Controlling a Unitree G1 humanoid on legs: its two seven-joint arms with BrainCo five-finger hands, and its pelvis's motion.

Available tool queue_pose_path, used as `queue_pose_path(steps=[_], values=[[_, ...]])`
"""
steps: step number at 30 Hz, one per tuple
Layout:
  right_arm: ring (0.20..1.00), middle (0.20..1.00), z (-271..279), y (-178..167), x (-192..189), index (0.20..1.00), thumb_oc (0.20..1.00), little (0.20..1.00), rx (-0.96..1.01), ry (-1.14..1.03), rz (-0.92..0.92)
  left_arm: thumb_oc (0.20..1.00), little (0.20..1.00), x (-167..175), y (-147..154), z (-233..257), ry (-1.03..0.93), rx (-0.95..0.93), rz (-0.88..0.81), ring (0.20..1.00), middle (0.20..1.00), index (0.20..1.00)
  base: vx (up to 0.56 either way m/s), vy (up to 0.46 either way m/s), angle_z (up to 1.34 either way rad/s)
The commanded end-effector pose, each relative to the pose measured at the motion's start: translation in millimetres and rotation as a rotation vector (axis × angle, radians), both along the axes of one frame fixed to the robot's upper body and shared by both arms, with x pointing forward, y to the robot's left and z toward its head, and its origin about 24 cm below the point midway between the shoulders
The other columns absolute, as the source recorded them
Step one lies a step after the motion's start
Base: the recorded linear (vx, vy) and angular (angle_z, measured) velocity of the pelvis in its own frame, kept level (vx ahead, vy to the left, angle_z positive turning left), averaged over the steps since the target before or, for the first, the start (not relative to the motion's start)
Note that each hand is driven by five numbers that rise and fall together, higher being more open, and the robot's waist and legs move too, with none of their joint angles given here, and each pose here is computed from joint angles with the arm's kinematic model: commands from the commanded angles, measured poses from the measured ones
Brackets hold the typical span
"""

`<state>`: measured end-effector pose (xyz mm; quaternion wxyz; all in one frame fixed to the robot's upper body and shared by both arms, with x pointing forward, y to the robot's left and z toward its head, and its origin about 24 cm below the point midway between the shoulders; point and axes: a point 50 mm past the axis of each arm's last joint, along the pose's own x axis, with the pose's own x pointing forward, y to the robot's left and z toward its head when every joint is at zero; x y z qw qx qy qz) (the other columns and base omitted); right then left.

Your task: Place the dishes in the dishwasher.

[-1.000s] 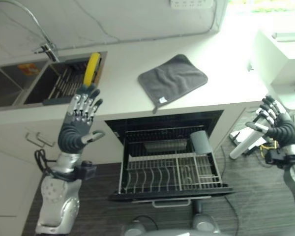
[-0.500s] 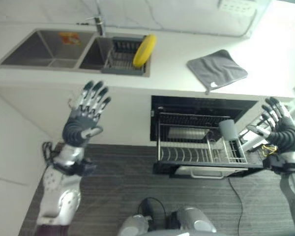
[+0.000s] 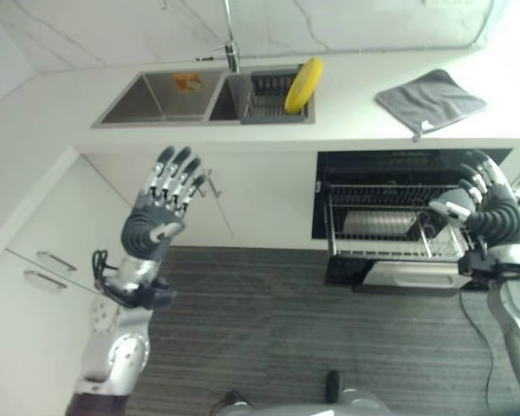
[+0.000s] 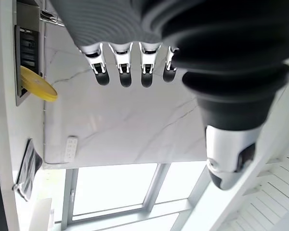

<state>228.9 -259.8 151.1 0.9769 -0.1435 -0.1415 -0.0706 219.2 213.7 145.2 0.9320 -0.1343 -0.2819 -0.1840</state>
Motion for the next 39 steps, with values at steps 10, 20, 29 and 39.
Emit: queue_pose_path(steps=[10, 20, 29, 39], values=[[1.000, 1.000, 8, 6, -7, 1.000, 1.000, 1.000, 0.031, -0.111, 0.003, 1.000, 1.000, -1, 2, 27, -0.121, 0.075, -0.048, 1.000, 1.000, 1.000, 0.10, 0.382, 0.05], [1.000, 1.000, 4, -5, -16, 1.000, 1.000, 1.000, 0.018, -0.083, 0.012, 1.000, 1.000, 0, -3, 25, -0.101, 0.042, -0.068, 1.000, 1.000, 1.000, 0.19, -0.009, -0.28], [1.000, 1.000, 9, -7, -6, 1.000, 1.000, 1.000, -0.014, -0.076, -0.038, 1.000, 1.000, -2, -6, 28, -0.111, 0.015, -0.048, 1.000, 1.000, 1.000, 0.23, -0.224, 0.09], [1.000, 1.000, 6, -10, -5, 1.000, 1.000, 1.000, -0.052, -0.041, -0.002, 1.000, 1.000, -8, 10, 12, -0.067, -0.099, -0.044, 1.000, 1.000, 1.000, 0.22, 0.027, -0.11]])
